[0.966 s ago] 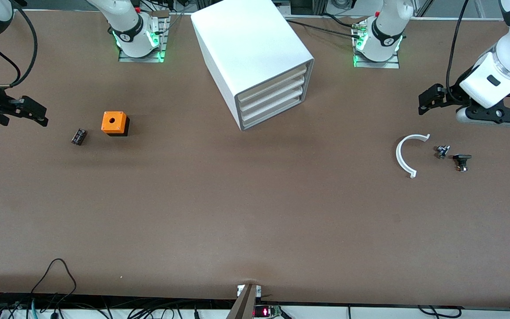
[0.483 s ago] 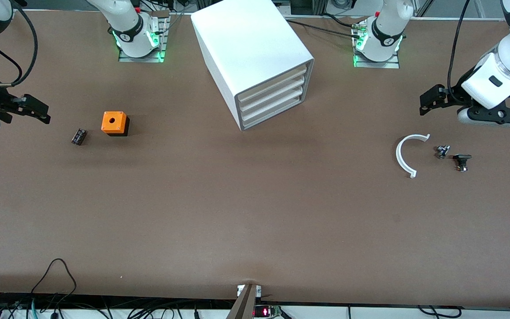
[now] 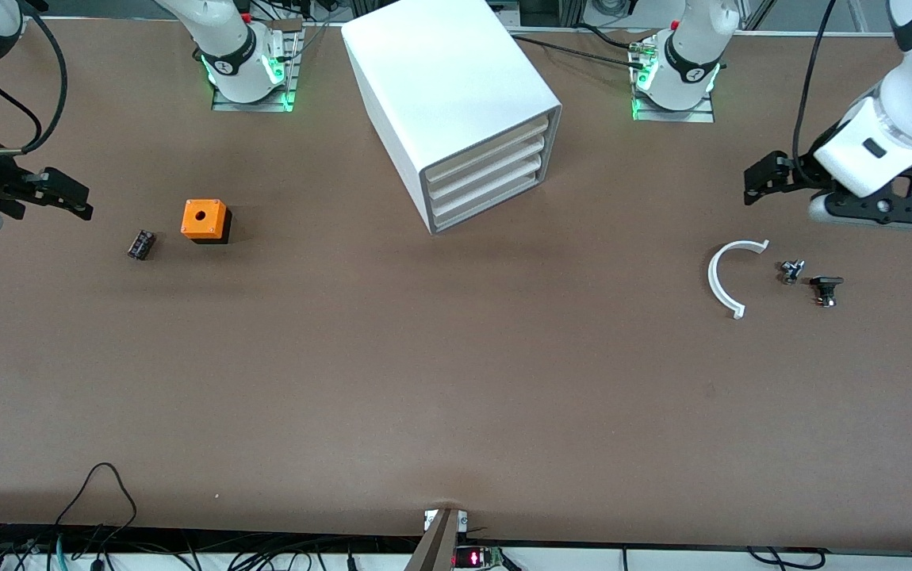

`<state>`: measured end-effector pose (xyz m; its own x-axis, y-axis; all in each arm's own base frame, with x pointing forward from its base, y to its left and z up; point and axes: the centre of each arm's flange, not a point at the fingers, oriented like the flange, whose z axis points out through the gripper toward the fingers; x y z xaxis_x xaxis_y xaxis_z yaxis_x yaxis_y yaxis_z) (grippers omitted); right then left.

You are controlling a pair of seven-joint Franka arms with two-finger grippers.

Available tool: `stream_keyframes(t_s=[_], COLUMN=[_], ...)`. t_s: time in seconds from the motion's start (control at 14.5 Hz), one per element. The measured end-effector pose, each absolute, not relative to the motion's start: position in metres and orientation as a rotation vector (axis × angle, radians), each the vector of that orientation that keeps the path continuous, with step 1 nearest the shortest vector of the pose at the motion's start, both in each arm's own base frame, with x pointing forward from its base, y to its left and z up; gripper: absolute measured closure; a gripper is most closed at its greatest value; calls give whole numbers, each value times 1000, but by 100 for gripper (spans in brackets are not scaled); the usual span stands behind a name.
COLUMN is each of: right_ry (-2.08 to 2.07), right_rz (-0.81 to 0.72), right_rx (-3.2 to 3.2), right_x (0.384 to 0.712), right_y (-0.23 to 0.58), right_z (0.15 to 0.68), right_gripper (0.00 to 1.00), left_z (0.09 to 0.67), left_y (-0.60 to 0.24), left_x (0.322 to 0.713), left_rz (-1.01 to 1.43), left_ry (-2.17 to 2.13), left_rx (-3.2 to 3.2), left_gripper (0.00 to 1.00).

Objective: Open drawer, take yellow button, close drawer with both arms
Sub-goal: 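Reach the left gripper toward the white cabinet's drawer handle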

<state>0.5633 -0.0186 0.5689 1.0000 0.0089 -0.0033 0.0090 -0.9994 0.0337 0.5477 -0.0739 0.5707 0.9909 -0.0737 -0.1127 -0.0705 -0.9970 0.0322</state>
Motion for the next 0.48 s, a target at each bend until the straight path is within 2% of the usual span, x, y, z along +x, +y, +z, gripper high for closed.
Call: stream_keyframes(t_s=[0.48], right_ry=[13], right_rz=[-29], right_rx=[3109], right_x=[559], right_y=[-19], right_z=[570], right_gripper=[0], left_z=[462], left_y=[-123], left_x=[544], left_rz=[-704], left_ry=[-179], left_rx=[2831], left_gripper=[0])
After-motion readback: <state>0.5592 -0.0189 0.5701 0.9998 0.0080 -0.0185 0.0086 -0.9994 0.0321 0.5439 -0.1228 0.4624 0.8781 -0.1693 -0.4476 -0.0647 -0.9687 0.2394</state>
